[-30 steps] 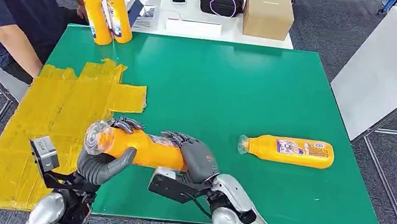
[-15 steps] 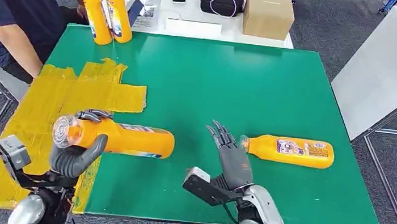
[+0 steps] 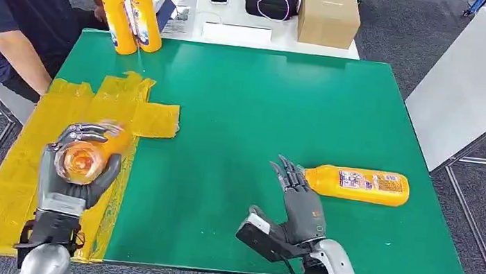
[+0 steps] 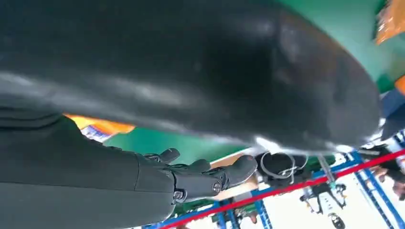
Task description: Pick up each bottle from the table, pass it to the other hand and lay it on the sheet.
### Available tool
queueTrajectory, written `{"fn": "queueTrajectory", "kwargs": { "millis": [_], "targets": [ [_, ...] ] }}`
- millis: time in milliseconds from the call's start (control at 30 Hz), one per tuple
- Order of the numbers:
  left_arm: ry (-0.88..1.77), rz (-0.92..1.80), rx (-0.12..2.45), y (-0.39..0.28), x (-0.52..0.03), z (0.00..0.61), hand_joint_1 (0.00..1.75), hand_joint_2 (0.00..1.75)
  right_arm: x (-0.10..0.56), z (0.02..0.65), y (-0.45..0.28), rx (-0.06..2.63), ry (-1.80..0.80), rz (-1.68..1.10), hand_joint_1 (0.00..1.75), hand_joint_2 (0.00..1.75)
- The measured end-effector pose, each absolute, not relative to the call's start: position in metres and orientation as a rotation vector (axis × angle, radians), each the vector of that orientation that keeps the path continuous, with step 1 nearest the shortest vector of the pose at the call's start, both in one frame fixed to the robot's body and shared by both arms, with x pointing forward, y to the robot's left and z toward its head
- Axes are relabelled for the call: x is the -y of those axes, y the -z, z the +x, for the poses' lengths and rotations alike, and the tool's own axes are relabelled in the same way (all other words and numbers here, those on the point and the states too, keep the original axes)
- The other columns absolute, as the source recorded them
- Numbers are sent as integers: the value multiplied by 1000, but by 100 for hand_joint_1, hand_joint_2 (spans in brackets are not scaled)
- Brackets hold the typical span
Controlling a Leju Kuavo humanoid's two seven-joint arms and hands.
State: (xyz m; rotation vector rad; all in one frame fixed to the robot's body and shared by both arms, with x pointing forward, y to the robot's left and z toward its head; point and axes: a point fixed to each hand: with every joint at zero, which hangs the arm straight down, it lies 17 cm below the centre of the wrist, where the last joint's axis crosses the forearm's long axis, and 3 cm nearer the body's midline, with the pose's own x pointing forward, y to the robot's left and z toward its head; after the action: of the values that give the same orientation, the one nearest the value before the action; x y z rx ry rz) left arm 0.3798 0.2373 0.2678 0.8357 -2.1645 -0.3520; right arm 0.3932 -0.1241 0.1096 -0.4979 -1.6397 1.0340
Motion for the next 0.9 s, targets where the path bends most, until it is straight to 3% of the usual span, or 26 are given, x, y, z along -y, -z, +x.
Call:
{"fn": "queueTrajectory", "kwargs": {
  "millis": [167, 567, 600, 633, 900],
  "targets": [
    [722, 1255, 2058, -249, -222, 394, 175, 175, 172, 407, -119, 1614, -985, -563, 0, 0],
    [1146, 1216, 1772, -151, -206, 428, 175, 175, 236, 429, -126, 1557, -948, -653, 0, 0],
    [1174, 1198, 1731, -140, -207, 430, 24, 175, 239, 429, -126, 1551, -948, -657, 0, 0],
    [1203, 1183, 1691, -130, -207, 433, 0, 175, 240, 429, -125, 1545, -951, -660, 0, 0],
    [1320, 1182, 1435, -82, -219, 447, 0, 175, 257, 428, -114, 1461, -991, -737, 0, 0]
  ]
}}
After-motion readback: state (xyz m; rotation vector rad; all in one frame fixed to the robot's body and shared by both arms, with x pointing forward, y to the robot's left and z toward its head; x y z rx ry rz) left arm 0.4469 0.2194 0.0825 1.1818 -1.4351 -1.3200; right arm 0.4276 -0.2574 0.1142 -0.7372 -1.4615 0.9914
